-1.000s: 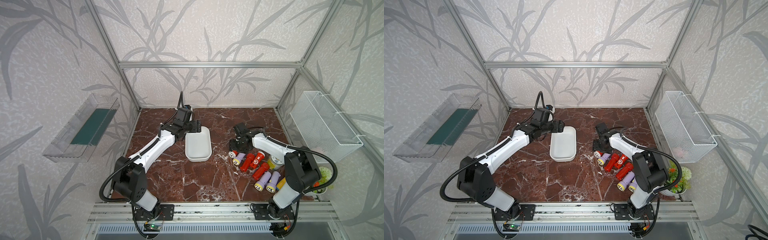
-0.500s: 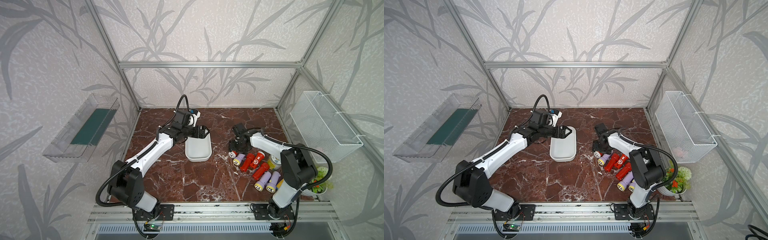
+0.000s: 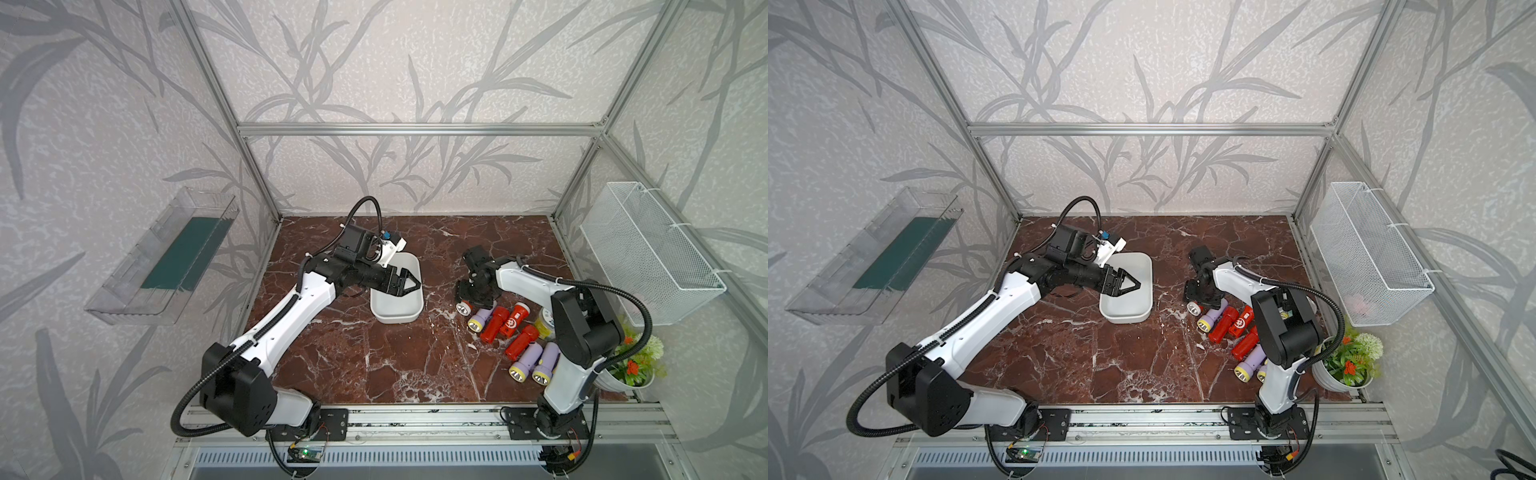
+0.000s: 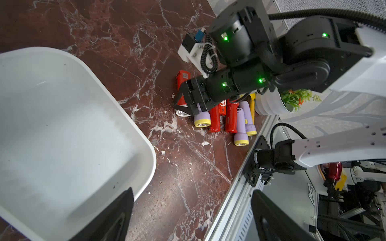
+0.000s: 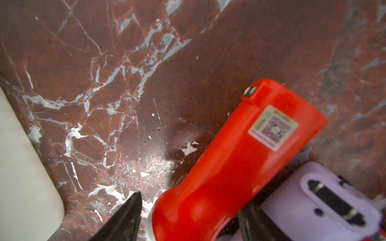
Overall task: Put the flashlights into the storage boxes
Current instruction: Pick up the flashlight from the center of the board.
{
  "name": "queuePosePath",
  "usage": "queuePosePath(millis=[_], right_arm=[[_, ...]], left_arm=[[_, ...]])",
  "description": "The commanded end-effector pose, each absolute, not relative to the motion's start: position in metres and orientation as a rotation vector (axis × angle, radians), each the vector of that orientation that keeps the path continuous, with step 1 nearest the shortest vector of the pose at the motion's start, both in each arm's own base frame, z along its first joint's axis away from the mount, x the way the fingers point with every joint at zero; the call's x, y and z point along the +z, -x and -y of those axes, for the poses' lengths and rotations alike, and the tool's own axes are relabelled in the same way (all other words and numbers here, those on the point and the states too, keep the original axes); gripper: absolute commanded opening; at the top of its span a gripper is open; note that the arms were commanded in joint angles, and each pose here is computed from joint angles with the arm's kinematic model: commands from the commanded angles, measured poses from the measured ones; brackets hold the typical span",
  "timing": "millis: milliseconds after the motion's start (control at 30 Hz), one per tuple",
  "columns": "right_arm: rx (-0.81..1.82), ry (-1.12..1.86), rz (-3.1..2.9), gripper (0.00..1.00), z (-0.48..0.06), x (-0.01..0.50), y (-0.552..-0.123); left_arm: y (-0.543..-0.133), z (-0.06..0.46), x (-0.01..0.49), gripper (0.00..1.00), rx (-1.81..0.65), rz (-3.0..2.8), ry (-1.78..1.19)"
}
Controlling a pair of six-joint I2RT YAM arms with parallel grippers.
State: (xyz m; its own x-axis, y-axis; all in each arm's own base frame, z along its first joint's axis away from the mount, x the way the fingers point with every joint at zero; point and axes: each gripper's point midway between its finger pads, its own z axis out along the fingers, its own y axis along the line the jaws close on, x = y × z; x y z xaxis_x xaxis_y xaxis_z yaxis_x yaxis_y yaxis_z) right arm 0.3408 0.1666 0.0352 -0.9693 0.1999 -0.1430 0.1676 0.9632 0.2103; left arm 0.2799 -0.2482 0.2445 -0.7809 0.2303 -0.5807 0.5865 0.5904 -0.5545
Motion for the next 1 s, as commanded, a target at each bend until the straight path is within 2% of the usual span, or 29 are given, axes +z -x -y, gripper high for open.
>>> queuePosePath(millis=[0,267,533,733,967], right_arm=[[0.319,-0.275,-2.96,0.73,-0.17,0.037,-0.347],[0.33,-0.276,-2.969,0.72,-0.171,0.032,-0.362],[0.331,-0.286,-3.002,0.67,-0.172,0.023,-0.368],[0.325,-0.29,-3.018,0.66,-0.171,0.018,-0.373],[0.308,-0.301,-3.042,0.53,-0.17,0.014,-0.374]], left_arm=[[-0.259,0.241,0.246,0.91,-1.065,-2.377,-0.715],[-0.251,0.231,0.204,0.91,-1.027,-2.461,-0.661],[-0.24,0.226,0.214,0.91,-0.997,-2.441,-0.685],[-0.241,0.227,0.204,0.91,-0.965,-2.458,-0.709],[-0.249,0.232,0.202,0.91,-0.928,-2.442,-0.709]])
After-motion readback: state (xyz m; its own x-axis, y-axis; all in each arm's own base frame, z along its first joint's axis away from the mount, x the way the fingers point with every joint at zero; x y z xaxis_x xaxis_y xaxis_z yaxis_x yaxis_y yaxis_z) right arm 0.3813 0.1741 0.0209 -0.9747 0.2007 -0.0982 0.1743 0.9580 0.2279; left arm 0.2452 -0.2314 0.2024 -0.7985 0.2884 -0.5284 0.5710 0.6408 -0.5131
